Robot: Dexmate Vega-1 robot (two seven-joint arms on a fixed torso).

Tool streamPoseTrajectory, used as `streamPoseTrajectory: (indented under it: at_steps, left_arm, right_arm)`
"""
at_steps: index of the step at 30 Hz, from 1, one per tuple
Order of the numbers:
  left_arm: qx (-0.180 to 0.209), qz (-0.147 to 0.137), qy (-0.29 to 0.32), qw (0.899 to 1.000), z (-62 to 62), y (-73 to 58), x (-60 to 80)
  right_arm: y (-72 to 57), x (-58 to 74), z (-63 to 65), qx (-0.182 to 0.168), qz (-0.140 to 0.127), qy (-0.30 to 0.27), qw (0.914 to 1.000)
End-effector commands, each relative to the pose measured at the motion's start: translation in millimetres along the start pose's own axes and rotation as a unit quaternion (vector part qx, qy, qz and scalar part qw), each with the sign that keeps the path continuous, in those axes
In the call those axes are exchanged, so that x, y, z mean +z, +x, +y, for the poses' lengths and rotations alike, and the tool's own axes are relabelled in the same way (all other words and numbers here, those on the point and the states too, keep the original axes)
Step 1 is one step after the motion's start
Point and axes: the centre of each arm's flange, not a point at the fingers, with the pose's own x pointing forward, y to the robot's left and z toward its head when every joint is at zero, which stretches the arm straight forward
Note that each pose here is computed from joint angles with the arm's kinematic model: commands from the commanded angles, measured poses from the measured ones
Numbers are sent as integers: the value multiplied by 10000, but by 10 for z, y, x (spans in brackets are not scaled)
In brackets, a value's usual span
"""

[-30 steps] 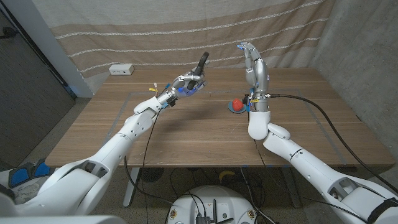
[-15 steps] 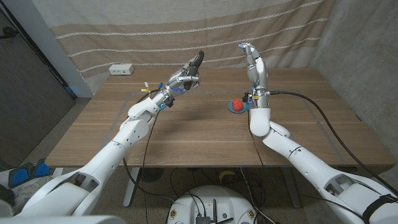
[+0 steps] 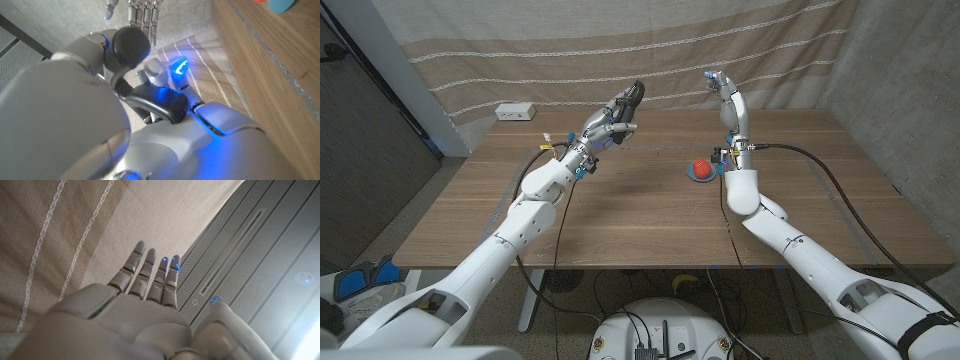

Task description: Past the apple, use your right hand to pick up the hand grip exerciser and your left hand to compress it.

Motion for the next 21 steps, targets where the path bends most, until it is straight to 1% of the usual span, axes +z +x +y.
streamPoseTrajectory:
  at_steps: [1, 3, 6, 8, 11, 13, 16, 17, 19, 21]
  left_arm:
    - [703, -165, 712, 9948, -40, -136, 120]
    - [753, -164, 767, 9941, -42, -146, 125]
    - [938, -193, 873, 9916, -49, -179, 139]
    - [973, -194, 893, 9911, -50, -184, 139]
    - [1131, -251, 980, 9884, -62, -197, 142]
    - [1173, -264, 1014, 9876, -63, -201, 144]
    - [1285, -257, 1042, 9859, -56, -214, 145]
    - [1288, -255, 1044, 9858, -55, -214, 145]
    - [1360, -239, 1091, 9844, -51, -227, 144]
    - [1391, -251, 1091, 9839, -51, -233, 138]
  right_arm:
    - [-2, -119, -48, 250, 360, 605, 9972]
    - [0, -126, -52, 287, 401, 656, 9966]
    - [6, -149, -71, 391, 518, 768, 9949]
    - [8, -156, -79, 436, 571, 814, 9941]
    - [22, -185, -124, 582, 719, 966, 9910]
    - [26, -193, -136, 619, 754, 1006, 9901]
    - [45, -232, -180, 740, 897, 1226, 9856]
    - [45, -232, -181, 744, 899, 1232, 9855]
    - [55, -265, -215, 861, 1005, 1331, 9822]
    - [55, -276, -224, 885, 1046, 1369, 9811]
